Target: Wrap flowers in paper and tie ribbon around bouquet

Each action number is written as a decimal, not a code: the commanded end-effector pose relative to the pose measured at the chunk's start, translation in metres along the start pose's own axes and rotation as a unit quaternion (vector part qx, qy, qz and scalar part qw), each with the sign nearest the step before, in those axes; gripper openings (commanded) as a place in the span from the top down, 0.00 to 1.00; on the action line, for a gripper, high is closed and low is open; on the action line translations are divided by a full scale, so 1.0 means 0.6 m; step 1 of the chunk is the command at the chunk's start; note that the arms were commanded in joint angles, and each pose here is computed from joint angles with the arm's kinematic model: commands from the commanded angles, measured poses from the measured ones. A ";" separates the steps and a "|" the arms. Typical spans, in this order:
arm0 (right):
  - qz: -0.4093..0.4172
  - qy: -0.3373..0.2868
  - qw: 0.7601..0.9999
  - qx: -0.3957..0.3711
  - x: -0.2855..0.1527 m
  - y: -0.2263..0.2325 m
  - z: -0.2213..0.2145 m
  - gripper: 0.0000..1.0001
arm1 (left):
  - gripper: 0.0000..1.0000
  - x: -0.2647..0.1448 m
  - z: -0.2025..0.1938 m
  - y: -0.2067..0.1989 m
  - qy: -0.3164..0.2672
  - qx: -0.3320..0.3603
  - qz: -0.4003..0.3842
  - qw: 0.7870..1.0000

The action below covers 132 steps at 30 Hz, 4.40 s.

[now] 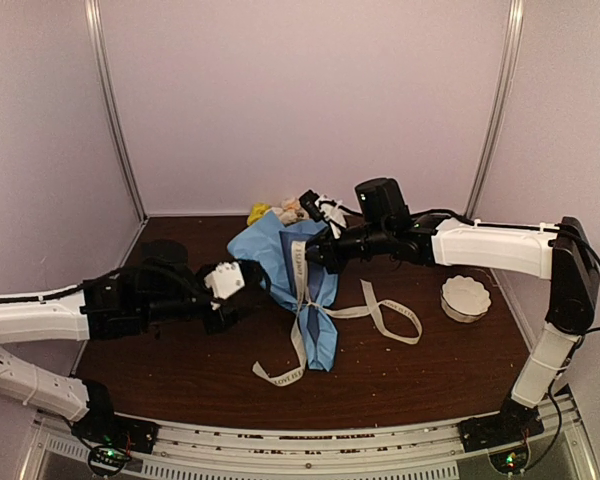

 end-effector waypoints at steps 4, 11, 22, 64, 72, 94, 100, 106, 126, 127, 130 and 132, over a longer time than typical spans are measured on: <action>0.021 -0.011 1.000 -0.010 -0.004 0.009 0.017 1.00 | 0.14 -0.010 0.138 0.050 -0.176 0.035 -0.050 0.982; 0.018 -0.001 1.000 -0.013 -0.008 0.012 0.007 1.00 | 0.14 0.050 0.146 0.139 -0.099 -0.061 -0.156 0.981; 0.013 -0.001 1.000 -0.010 -0.009 0.010 0.007 1.00 | 0.33 0.112 0.121 0.132 -0.035 -0.057 -0.265 0.962; -0.270 0.376 0.856 0.231 -0.155 -0.074 -0.356 0.39 | 1.00 0.105 0.092 0.155 -0.110 -0.148 -0.094 0.978; -0.240 0.413 0.837 0.268 -0.141 -0.062 -0.415 0.69 | 1.00 0.105 0.094 0.138 -0.102 -0.137 -0.091 0.981; 0.002 -0.039 0.991 0.126 0.007 0.077 0.265 1.00 | 1.00 0.097 0.089 0.001 -0.131 -0.062 -0.127 0.981; 0.010 0.041 0.990 0.133 0.091 0.093 0.225 0.62 | 1.00 0.084 0.081 -0.011 -0.144 -0.069 -0.130 0.979; -0.029 0.054 0.992 0.114 0.049 0.069 0.212 0.17 | 1.00 0.074 0.089 -0.007 -0.163 -0.083 -0.123 0.975; 0.098 -0.043 0.994 0.035 -0.084 0.098 0.044 0.43 | 1.00 0.089 0.075 0.050 -0.139 -0.138 -0.012 0.980; 0.100 -0.041 0.993 0.036 -0.079 0.099 0.040 0.45 | 1.00 0.089 0.076 0.050 -0.139 -0.138 -0.013 0.981; 0.105 -0.031 0.993 0.042 -0.063 0.096 0.028 0.56 | 1.00 0.089 0.077 0.049 -0.139 -0.138 -0.016 0.980; 0.117 -0.029 0.992 0.044 -0.058 0.099 0.024 0.56 | 1.00 0.088 0.079 0.050 -0.138 -0.137 -0.016 0.981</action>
Point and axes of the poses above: each gripper's point midway between its finger pads, its own x axis out along the fingers, its own y axis along the line the jaws close on, z = x × y, the point moved 3 cm from there along -x, back along the fingers, and after that the axes turned 11 degrees about -x, right-handed, at the moved point
